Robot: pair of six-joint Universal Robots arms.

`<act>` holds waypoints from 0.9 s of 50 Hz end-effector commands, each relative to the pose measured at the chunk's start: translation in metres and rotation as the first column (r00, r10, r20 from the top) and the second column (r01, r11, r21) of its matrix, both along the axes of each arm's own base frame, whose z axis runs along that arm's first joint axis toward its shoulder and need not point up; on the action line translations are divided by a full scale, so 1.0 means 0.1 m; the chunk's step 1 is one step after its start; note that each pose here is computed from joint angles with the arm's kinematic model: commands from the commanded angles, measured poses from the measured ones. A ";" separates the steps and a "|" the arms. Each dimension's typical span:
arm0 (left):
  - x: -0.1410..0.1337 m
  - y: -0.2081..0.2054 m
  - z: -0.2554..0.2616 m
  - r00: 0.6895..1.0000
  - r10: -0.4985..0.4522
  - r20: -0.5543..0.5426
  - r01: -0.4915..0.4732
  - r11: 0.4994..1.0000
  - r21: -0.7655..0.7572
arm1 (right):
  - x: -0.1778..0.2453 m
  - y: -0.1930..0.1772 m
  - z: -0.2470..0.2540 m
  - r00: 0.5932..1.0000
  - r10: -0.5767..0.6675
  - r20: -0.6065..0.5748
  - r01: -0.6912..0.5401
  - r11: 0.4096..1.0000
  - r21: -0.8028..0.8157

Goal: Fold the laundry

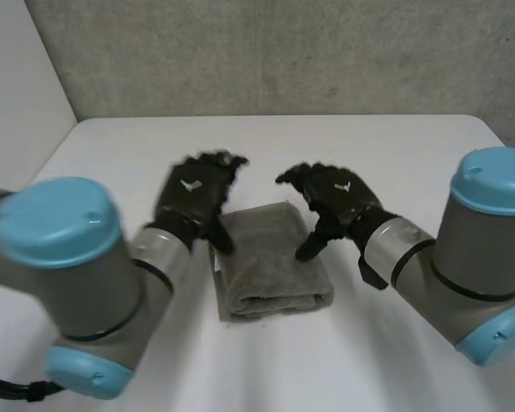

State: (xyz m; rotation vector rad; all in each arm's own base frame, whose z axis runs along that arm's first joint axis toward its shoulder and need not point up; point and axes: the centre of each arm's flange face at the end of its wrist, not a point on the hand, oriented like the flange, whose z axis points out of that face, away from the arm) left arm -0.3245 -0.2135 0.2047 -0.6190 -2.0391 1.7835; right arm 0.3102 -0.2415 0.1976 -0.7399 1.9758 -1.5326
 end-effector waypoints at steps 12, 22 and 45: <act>-0.01 0.00 -0.52 0.988 0.082 0.130 -0.105 0.978 0.178 | 0.14 -0.10 -0.55 0.968 0.077 -0.239 -0.073 0.997 0.026; 0.06 0.02 0.35 0.994 0.100 -0.038 -0.100 0.995 0.014 | -0.02 -0.15 0.48 0.988 -0.104 -0.117 0.076 0.971 -0.226; 0.89 -0.17 1.68 0.963 0.259 -0.074 -0.267 0.951 -0.154 | -0.73 -0.18 1.56 0.873 -0.486 -0.045 0.446 0.832 -0.329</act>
